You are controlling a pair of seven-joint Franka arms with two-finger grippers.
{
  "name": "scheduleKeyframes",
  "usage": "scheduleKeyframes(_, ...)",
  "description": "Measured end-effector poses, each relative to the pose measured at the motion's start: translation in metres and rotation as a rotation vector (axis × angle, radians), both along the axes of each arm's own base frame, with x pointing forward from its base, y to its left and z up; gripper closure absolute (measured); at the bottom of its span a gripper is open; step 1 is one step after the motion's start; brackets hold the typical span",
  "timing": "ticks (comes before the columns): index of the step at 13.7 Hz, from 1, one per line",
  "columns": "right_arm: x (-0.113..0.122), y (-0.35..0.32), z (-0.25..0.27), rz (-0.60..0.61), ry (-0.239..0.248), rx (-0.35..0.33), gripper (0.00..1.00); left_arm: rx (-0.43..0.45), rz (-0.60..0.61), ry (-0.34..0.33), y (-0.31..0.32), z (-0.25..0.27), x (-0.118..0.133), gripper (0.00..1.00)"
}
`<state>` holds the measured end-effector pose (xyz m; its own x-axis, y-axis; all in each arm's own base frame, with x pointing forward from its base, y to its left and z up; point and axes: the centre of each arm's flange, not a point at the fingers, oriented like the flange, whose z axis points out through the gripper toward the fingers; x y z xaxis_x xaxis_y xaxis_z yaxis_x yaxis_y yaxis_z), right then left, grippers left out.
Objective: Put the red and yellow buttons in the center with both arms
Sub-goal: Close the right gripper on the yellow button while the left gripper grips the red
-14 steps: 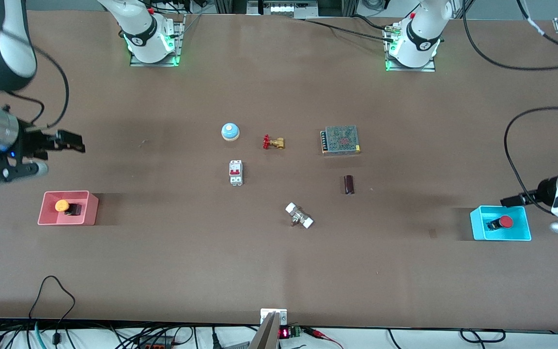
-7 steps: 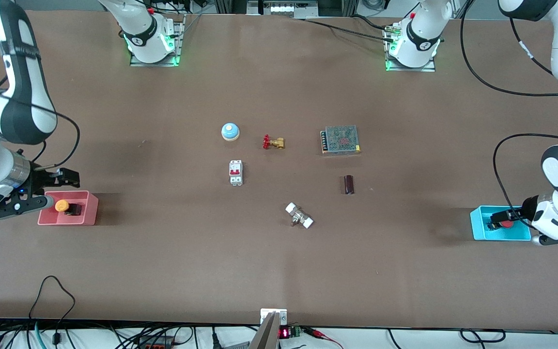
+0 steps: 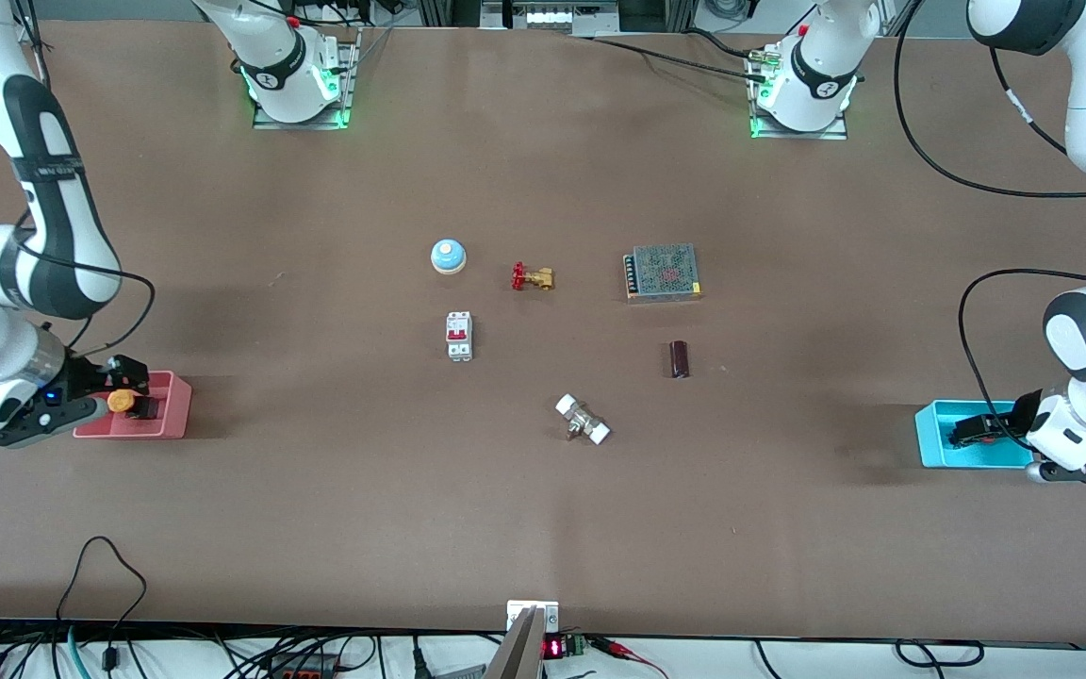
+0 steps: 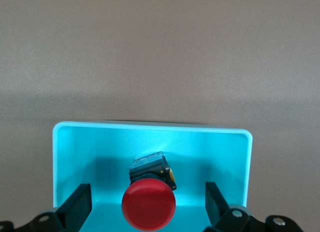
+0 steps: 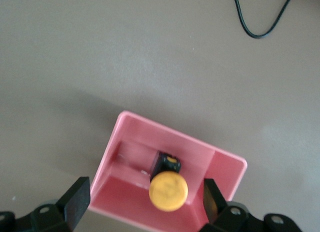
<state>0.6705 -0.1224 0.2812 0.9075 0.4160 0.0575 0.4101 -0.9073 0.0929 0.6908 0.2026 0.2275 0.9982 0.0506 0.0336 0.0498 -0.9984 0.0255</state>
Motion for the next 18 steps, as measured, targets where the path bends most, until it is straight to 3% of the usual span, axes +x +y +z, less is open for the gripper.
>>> scheduleKeyframes(7, 0.001, -0.014, -0.026, 0.002, -0.022, 0.001, 0.00, -0.010, -0.025, 0.012, 0.005, -0.012, -0.003, 0.00)
scheduleKeyframes(11, -0.001, -0.021, -0.034, -0.006, -0.014, 0.004, 0.00, -0.011, -0.053, 0.014, 0.004, -0.016, -0.004, 0.09)
scheduleKeyframes(14, -0.005, -0.023, -0.048, -0.012, 0.007, 0.010, 0.00, -0.011, -0.054, 0.014, 0.004, -0.016, -0.003, 0.37)
scheduleKeyframes(15, -0.007, -0.024, -0.051, -0.013, 0.014, 0.012, 0.00, -0.011, -0.054, 0.013, 0.004, -0.016, -0.003, 0.37)
scheduleKeyframes(16, -0.007, -0.025, -0.055, -0.014, 0.018, 0.013, 0.00, -0.011, -0.054, 0.013, 0.004, -0.016, -0.003, 0.41)
scheduleKeyframes(17, -0.008, -0.025, -0.057, -0.015, 0.022, 0.014, 0.00, -0.011, -0.054, 0.013, 0.004, -0.016, -0.003, 0.52)
scheduleKeyframes(18, -0.009, -0.025, -0.058, -0.015, 0.023, 0.015, 0.00, -0.011, -0.054, 0.013, 0.004, -0.016, -0.003, 0.52)
